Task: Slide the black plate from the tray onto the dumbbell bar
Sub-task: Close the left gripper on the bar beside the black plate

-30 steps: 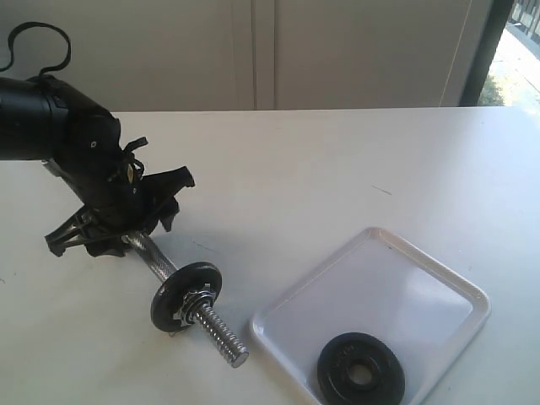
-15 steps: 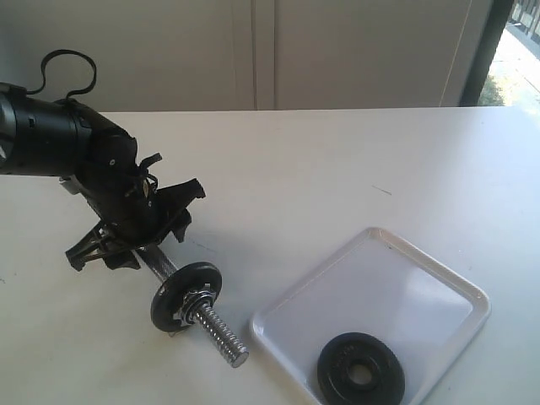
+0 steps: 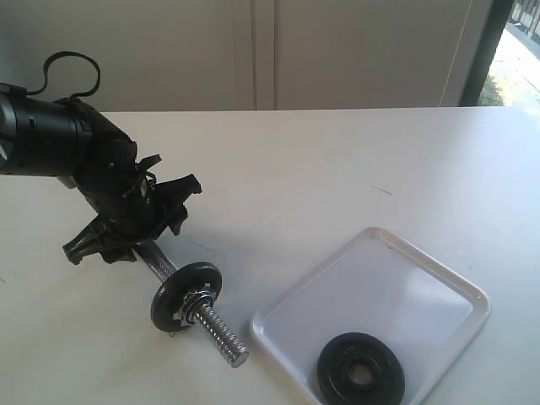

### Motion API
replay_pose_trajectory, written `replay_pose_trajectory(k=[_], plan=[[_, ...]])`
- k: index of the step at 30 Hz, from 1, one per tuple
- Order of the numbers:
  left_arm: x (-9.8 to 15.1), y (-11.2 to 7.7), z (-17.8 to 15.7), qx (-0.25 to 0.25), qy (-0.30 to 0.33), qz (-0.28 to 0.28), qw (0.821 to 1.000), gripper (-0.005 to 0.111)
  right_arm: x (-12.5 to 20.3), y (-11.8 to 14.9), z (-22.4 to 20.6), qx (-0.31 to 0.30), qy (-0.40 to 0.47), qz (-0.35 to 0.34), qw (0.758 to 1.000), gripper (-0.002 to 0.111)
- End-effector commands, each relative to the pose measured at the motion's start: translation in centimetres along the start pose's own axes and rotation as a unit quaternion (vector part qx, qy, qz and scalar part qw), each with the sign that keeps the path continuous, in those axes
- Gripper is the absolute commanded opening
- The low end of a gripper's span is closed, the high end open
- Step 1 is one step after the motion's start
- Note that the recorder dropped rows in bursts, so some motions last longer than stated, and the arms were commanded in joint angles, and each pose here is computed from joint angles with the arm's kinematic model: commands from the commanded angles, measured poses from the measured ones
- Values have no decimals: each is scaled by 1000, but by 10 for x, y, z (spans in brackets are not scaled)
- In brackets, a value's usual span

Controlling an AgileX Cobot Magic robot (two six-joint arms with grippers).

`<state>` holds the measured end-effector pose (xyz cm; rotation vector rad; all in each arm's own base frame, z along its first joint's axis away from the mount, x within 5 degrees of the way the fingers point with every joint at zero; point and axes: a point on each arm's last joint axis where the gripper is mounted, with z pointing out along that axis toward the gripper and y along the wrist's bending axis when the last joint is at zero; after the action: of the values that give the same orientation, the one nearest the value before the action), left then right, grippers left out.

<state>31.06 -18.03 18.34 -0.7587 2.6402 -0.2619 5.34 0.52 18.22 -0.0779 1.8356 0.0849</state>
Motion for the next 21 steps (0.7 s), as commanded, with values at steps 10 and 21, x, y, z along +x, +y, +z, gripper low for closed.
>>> replay_pose_trajectory(k=[10,21], plan=[[4,-2,16,5,0,9,1000,68,0,0,0,1,-5,-3,1000,0],[5,-3,18,10,-1,7,1000,65,0,0,0,1,-5,-3,1000,0]])
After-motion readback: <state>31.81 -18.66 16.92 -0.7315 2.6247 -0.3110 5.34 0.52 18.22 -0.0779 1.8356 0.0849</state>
